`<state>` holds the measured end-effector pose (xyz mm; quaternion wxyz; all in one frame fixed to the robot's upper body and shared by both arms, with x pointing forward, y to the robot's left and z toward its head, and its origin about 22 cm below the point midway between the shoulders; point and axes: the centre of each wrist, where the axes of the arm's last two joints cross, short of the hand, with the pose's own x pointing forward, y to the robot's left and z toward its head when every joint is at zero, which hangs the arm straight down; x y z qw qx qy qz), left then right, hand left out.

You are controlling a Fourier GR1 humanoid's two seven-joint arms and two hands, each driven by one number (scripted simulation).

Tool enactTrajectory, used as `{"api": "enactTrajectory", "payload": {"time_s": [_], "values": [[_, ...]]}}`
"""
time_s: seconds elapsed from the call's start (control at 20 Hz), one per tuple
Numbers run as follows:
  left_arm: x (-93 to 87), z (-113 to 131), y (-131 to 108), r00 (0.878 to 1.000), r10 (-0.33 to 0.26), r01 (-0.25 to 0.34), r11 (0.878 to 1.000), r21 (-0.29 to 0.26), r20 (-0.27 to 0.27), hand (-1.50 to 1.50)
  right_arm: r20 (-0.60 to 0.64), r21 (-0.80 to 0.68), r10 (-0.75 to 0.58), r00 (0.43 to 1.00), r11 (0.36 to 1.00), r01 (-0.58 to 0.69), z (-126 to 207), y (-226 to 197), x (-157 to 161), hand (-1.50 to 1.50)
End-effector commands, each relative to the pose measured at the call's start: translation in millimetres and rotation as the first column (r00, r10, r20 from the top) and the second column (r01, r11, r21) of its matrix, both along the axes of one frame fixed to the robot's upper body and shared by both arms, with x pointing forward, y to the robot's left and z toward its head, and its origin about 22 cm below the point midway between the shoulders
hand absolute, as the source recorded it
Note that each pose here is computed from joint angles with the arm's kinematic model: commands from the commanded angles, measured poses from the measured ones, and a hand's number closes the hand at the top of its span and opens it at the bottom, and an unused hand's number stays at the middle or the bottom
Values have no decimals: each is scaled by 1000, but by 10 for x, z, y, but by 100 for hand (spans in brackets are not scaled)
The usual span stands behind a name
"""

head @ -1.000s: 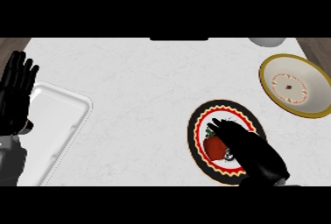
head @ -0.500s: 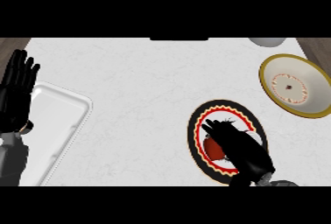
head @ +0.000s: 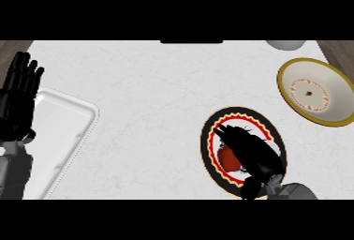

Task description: Pick the bell pepper from the plate and place it in the bowl

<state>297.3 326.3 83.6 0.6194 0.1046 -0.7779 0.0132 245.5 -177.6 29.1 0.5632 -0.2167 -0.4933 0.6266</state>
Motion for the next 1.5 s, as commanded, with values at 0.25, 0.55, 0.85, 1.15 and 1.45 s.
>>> {"api": "enactTrajectory", "payload": {"time_s": [0.25, 0.55, 0.85, 1.15, 1.45], "values": [[-145, 36, -73, 1000, 8, -8, 1000, -9, 1, 0, -37, -32, -88, 995, 996, 87, -186, 5, 133, -150], [-101, -48, 82, 1000, 9, -9, 1000, -6, 0, 0, 53, -3, 3, 999, 1000, -3, -449, -148, 120, 150], [-125, 3, 128, 1000, 3, -3, 1000, 0, -12, 0, 118, 14, 12, 993, 1000, -14, -320, -45, 117, 150], [0, 9, 74, 1000, 13, -13, 1000, -11, -14, 0, 173, -19, -101, 980, 994, 106, -214, -946, 85, 150], [-143, -104, 196, 996, 87, -88, 996, -24, -18, 0, 181, -191, -520, 835, 814, 548, 107, -2767, -282, 150]]}}
